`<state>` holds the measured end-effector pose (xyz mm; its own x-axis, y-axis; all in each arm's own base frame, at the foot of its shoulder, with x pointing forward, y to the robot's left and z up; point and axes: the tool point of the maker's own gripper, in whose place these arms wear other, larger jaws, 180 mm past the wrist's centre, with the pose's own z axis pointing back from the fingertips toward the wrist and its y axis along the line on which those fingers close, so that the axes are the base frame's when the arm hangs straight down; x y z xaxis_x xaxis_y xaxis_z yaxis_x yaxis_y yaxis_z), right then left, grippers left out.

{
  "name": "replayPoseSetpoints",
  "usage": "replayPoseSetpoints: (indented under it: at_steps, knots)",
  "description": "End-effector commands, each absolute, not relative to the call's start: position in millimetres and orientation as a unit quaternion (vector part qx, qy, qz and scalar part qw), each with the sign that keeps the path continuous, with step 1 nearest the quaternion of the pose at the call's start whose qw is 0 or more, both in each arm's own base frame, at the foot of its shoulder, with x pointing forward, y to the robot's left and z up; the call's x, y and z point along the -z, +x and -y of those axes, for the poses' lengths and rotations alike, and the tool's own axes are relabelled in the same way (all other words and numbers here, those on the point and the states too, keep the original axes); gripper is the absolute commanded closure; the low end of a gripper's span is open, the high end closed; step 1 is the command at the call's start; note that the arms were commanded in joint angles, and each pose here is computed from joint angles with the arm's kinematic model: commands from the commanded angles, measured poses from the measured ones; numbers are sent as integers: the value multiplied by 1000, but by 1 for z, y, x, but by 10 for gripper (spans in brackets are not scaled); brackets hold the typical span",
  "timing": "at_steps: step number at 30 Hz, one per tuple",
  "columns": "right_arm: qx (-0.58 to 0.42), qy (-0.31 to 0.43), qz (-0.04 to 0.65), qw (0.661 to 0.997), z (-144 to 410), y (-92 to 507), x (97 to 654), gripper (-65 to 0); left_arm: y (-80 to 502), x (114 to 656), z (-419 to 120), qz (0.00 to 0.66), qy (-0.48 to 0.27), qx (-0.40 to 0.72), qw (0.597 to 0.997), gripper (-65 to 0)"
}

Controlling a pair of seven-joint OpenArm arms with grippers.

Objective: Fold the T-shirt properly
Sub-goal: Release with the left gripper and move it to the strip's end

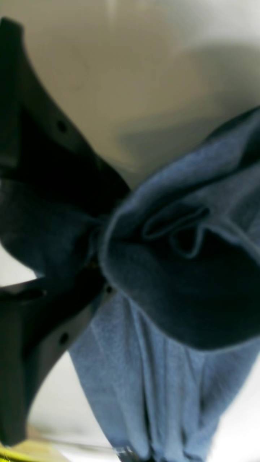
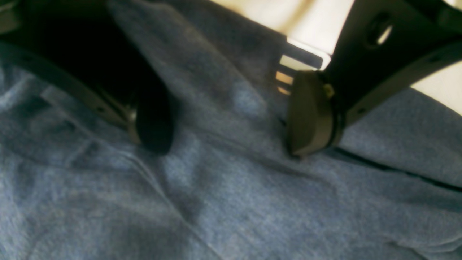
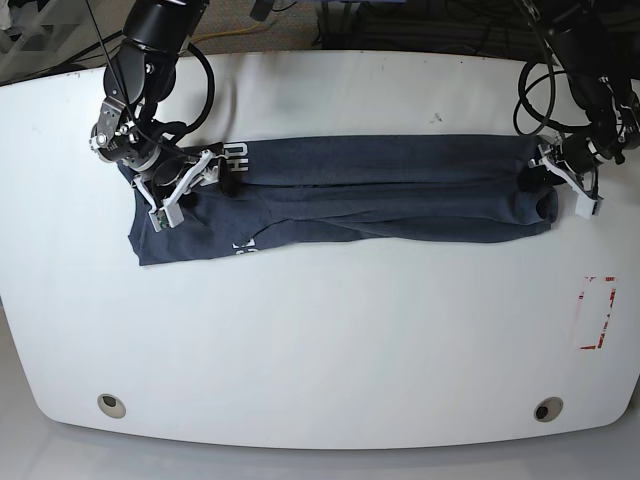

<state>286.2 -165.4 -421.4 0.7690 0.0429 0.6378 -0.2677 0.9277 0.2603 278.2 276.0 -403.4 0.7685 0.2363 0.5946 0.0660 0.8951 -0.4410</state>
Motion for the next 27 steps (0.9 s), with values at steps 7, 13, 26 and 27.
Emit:
replayPoseSetpoints:
  at_steps: [7,13,26,27]
  knots:
    - [-90,157,300,937,170,277,430,-479,303,336,-222,399,-172,114,893,-90]
    - [-90,157,300,937,170,277,430,-479,307,314,-143,400,-194,224,867,-90]
    - [-90,157,299,937,170,277,430,-479,314,334,-26,348,-223,324,851,-94]
    - [-90,157,299,937,170,277,430,-479,313,336,-20,344,-222,333,850,-94]
